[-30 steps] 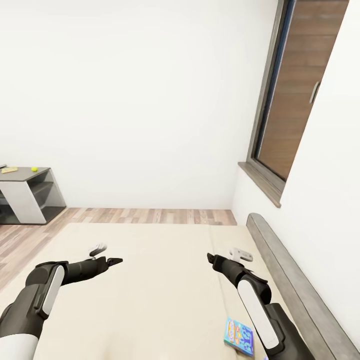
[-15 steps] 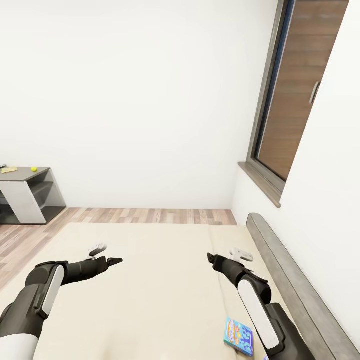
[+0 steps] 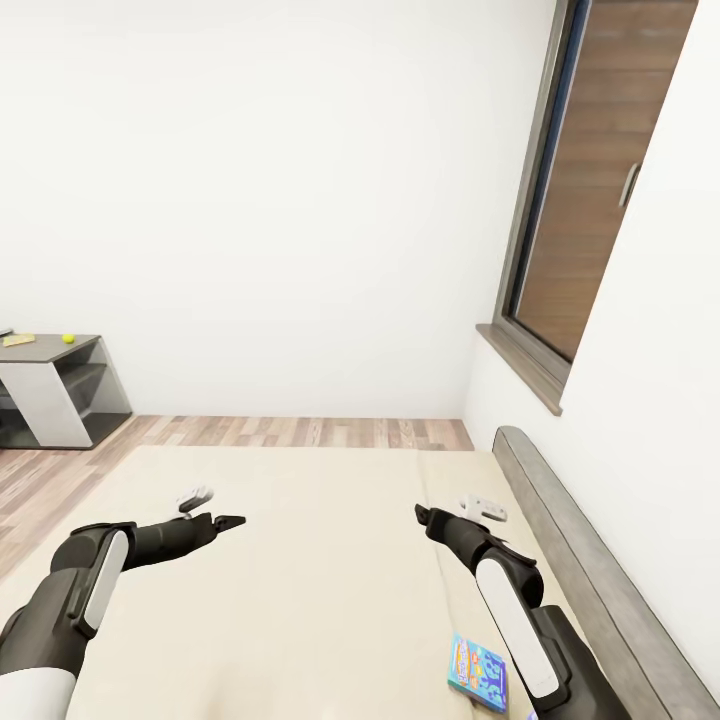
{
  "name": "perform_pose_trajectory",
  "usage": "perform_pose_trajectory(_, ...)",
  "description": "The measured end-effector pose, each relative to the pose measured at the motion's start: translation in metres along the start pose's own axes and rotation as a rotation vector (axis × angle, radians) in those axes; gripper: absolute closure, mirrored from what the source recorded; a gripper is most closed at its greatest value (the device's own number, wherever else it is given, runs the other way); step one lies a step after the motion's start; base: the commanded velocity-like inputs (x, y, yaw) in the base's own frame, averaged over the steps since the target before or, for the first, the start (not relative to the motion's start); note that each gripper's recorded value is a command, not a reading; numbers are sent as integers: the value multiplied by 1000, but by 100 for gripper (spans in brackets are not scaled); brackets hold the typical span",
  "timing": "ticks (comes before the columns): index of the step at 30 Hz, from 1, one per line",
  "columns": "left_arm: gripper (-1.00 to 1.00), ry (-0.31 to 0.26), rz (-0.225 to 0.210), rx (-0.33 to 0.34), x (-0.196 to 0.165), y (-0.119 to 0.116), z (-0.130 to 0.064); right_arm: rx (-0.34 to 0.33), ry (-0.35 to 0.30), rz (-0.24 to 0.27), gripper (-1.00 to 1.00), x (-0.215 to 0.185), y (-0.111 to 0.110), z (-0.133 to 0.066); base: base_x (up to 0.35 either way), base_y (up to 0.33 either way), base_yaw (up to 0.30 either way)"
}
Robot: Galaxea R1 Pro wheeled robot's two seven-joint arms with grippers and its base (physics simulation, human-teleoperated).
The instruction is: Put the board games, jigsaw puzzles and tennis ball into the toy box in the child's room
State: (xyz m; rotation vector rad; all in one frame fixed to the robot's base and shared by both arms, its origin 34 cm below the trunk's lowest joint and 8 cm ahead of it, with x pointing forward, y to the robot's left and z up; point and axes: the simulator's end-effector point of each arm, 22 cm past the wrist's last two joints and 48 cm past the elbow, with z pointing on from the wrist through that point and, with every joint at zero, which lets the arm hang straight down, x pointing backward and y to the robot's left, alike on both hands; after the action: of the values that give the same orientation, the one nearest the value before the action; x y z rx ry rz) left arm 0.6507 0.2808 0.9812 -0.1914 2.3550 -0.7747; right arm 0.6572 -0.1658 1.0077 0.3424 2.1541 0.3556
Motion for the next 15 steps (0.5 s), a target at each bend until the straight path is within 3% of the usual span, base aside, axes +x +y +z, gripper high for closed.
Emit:
perform_pose_trajectory(5,-100,-9,8,31,-5,-10,-4,-1,4,-1,-100,1,0,0,0,0,0)
perform_pose_trajectory(7,-100,-25,26,73,-12,-24,-10,1,9,-2,-100,2,0,0,0,0,0)
perform_pose_trajectory(12,-100,-40,55,283,-20,-76,-30,62,56,-19,-100,10,-13,2,0,0,0)
perform_pose_trajectory(15,-100,-41,60,402,-20,-102,-41,182,87,-30,-100,12,-35,-1,0,0,0)
